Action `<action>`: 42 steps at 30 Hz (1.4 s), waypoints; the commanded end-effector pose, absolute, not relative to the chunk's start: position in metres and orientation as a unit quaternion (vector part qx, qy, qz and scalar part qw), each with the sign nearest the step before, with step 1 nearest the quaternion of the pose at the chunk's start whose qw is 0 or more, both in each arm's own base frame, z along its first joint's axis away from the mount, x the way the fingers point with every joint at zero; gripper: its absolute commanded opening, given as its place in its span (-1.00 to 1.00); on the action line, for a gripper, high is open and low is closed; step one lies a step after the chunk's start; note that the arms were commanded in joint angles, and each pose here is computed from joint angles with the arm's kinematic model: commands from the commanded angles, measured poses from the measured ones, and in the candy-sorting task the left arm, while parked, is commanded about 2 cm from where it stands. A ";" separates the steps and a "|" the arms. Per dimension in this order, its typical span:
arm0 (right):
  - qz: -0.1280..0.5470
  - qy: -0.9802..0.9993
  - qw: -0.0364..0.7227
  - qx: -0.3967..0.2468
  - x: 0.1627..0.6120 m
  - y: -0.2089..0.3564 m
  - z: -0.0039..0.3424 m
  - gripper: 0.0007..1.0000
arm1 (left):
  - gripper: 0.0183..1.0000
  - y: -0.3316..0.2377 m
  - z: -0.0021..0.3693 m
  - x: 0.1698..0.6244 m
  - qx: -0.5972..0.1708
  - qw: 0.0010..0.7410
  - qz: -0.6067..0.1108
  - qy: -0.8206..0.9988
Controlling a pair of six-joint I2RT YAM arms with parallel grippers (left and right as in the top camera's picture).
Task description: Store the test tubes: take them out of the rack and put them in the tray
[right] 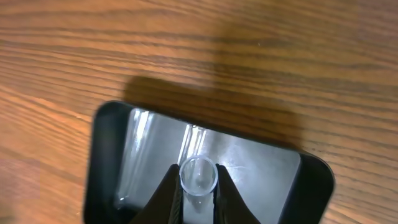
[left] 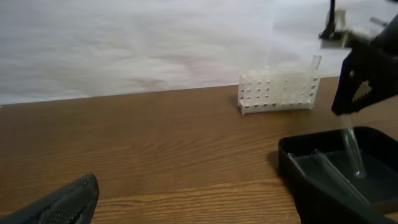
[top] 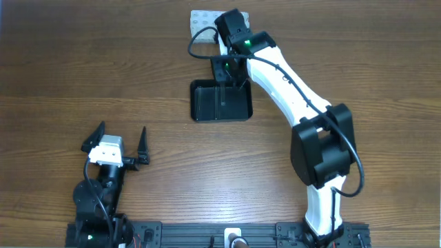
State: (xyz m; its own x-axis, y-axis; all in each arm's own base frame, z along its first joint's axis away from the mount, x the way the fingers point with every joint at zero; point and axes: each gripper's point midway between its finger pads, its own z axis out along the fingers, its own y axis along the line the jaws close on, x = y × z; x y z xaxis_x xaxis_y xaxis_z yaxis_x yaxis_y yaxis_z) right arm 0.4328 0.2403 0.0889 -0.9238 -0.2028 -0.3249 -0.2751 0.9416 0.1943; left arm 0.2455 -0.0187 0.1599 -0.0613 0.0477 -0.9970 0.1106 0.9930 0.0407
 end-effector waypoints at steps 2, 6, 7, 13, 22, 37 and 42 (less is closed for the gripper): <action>0.103 0.982 0.120 -0.106 0.428 0.239 0.058 -0.88 | 1.00 -0.020 0.158 0.245 0.054 0.682 -0.030 0.729; 0.100 0.984 0.110 -0.096 0.427 0.239 0.048 -0.89 | 1.00 -0.020 0.159 0.245 0.054 0.682 -0.030 0.728; 0.100 0.985 0.107 -0.095 0.427 0.239 0.046 -0.89 | 1.00 -0.020 0.158 0.245 0.054 0.682 -0.030 0.729; 0.100 0.986 0.100 -0.083 0.426 0.239 0.040 -0.87 | 1.00 -0.020 0.158 0.245 0.054 0.682 -0.030 0.729; 0.129 0.983 0.105 -0.076 0.431 0.253 0.035 -0.90 | 1.00 -0.020 0.158 0.245 0.054 0.682 -0.030 0.729; 0.130 0.986 0.080 -0.072 0.426 0.258 0.009 -0.84 | 1.00 -0.020 0.158 0.245 0.054 0.682 -0.030 0.729; 0.129 0.986 0.079 -0.072 0.425 0.258 0.009 -0.77 | 1.00 -0.020 0.158 0.245 0.054 0.682 -0.030 0.729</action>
State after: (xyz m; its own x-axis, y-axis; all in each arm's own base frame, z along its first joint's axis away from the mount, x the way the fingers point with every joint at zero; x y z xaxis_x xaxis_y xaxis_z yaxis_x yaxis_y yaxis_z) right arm 0.4286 0.2581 0.0166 -0.9757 -0.1140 -0.1870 -0.1608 0.9526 0.2582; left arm 0.2455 -0.0187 0.1599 -0.0613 0.0477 -0.9970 0.1106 0.9930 0.0407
